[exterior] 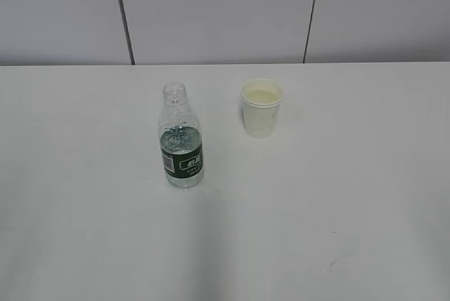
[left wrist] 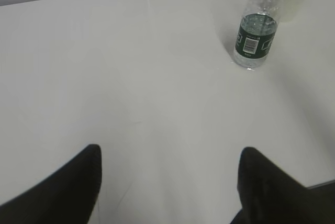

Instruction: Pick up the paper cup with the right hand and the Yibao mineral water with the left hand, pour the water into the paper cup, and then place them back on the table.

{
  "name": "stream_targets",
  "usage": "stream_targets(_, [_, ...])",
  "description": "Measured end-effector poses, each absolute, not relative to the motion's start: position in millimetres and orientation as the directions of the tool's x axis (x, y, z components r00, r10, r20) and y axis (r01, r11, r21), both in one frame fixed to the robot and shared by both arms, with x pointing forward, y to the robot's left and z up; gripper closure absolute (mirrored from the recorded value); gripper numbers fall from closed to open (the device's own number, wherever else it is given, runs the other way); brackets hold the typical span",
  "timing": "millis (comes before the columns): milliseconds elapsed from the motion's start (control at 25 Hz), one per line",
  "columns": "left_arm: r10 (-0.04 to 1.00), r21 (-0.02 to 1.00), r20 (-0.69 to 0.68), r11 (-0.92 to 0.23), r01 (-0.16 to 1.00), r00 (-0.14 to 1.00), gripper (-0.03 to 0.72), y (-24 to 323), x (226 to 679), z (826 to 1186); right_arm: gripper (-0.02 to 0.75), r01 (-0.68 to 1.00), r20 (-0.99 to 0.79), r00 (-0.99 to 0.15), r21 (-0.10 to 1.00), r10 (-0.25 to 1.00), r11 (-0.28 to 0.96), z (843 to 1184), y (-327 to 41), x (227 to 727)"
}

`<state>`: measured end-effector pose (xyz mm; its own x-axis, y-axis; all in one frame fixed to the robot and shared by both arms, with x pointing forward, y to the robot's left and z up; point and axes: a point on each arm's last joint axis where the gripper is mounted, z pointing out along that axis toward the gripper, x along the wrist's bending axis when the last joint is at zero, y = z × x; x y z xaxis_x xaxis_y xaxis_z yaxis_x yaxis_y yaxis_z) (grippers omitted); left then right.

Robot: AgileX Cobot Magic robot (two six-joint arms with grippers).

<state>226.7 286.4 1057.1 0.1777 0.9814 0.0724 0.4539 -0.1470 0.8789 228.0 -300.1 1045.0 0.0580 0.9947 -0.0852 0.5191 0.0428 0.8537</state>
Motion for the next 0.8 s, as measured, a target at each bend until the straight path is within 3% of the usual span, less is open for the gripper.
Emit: stream_targets(800, [0.981, 0.879, 0.072, -0.147, 0.454, 0.178, 0.189, 286.4, 226.7, 1057.1, 0.15, 0.519, -0.085, 0.058, 0.854, 0.995, 0.043, 1045.0, -300.1, 228.0])
